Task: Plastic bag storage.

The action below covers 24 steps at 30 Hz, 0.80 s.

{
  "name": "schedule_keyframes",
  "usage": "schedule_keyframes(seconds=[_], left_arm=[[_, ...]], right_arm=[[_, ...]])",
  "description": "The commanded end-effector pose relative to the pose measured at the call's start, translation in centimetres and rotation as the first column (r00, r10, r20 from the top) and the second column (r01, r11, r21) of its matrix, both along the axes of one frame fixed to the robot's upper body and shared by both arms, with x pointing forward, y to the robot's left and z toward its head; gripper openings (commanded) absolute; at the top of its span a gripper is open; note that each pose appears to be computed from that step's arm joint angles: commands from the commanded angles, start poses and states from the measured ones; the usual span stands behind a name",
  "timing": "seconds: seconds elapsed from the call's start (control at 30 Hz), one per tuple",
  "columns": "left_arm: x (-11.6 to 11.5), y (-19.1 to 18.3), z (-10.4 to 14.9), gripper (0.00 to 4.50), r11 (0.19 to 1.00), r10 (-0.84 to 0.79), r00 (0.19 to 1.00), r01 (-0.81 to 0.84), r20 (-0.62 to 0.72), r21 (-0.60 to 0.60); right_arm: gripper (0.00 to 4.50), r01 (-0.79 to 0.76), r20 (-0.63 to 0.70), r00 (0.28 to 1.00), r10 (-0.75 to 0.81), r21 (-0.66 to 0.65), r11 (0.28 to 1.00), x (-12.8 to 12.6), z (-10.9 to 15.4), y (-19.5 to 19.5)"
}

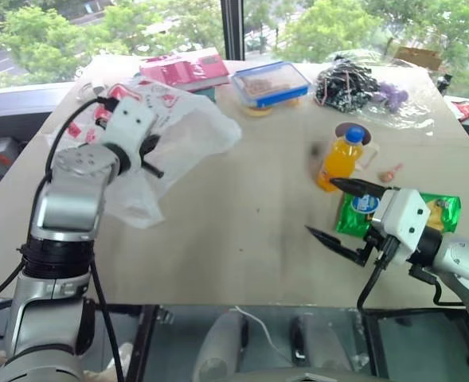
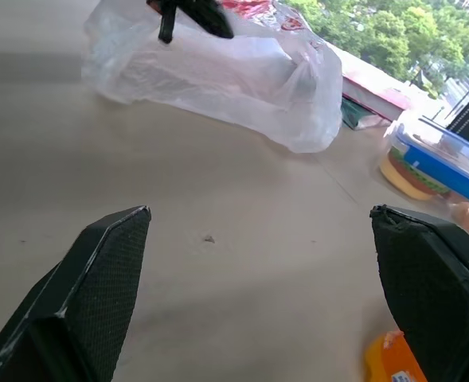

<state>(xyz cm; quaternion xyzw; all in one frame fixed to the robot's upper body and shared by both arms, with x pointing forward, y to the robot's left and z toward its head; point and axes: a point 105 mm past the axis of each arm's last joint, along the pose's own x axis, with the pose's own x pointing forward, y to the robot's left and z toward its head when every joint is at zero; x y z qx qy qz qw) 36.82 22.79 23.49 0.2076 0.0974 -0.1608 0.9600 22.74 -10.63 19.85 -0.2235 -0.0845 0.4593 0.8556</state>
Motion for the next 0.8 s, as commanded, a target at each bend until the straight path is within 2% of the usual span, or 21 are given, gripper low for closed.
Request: schedule_keyframes(seconds=[0.03,0.27,0.37,0.47,0.6,0.67,0.8], left_arm=[[-1.4,-2.0,1.7,0.05,0.981,-0.095,0.994,0.084,-0.053,-0.172],[-2.1,-3.7,2.8,0.05,0.933,-0.141,0.987,0.106,-0.078,-0.345],[-2.5,-3.9,2.8,0.05,0.917,-0.171,0.981,0.123,-0.096,-0.38],[-2.8,-2.2,2.6,0.05,0.877,-0.201,0.973,0.128,-0.111,-0.463],[-2.5,-0.1,2.0,0.05,0.895,-0.16,0.98,0.093,-0.119,-0.435],[-2.6,-0.4,2.9,0.05,0.878,-0.196,0.976,0.132,-0.093,-0.459],[-2.5,-0.7,2.8,0.05,0.882,-0.216,0.973,0.161,-0.077,-0.442]], right_arm=[[4.5,-0.017,0.044,0.999,0.017,-0.005,1.0,-0.2,0.6,0.2],[4.5,0.018,0.04,0.999,-0.018,-0.01,1.0,0.3,0.4,-0.2],[4.5,0.055,0.04,0.998,-0.054,-0.028,0.998,0.8,0.1,-0.5],[4.5,0.286,0.028,0.958,-0.285,-0.158,0.945,4.2,-1.5,-3.0],[4.5,0.393,-0.029,0.917,-0.399,-0.115,0.912,5.9,-1.3,-4.1],[4.5,0.463,-0.036,0.884,-0.466,-0.074,0.883,7.3,-0.7,-4.6],[4.5,0.561,-0.06,0.827,-0.559,0.026,0.827,9.5,1.1,-5.0]])
